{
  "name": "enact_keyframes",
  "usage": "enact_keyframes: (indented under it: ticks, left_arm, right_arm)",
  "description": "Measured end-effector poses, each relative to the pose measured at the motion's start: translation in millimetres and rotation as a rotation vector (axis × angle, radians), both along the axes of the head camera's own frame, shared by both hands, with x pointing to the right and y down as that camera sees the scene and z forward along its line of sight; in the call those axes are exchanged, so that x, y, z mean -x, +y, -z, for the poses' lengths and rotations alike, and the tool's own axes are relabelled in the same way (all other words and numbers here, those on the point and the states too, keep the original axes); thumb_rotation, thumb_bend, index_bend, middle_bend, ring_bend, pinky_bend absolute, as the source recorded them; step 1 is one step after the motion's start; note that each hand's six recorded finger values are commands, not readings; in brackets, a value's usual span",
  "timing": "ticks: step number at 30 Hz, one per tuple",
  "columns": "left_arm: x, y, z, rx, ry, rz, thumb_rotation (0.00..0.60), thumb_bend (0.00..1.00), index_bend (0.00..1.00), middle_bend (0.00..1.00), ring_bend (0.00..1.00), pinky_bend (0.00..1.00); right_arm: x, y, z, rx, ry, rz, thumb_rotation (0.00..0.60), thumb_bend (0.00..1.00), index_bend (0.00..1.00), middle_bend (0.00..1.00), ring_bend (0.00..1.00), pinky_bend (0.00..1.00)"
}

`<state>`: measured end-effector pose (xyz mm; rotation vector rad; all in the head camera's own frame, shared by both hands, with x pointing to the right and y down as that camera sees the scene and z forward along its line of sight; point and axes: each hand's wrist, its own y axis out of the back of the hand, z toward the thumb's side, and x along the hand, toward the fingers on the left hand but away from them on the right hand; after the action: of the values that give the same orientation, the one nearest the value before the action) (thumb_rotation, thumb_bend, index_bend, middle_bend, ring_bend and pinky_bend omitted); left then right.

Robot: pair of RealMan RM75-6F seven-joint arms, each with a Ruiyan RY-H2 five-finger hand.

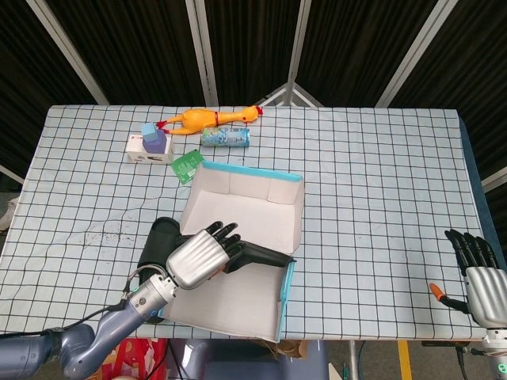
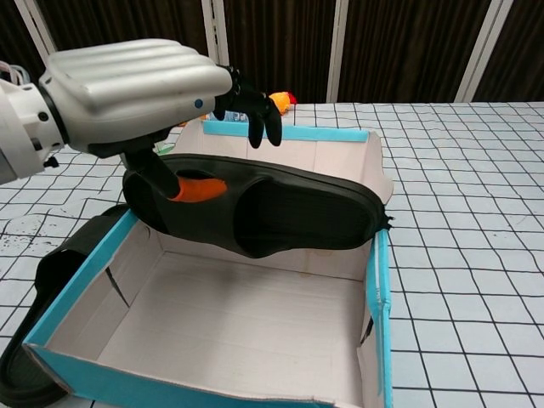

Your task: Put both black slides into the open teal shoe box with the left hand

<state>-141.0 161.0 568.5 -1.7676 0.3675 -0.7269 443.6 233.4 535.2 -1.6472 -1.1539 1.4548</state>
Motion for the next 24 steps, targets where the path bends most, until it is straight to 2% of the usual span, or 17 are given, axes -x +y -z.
enact_keyframes:
  ticks: [24]
  left_arm:
    - [8, 9, -20, 0.096, -0.036, 0.039, 0.6, 0.47, 0.34, 0.38, 0.23, 0.34]
  right_arm:
    - [0, 1, 2, -0.003, -0.005, 0.001, 0.6, 0.25, 0.05, 0.09, 0.04, 0.04]
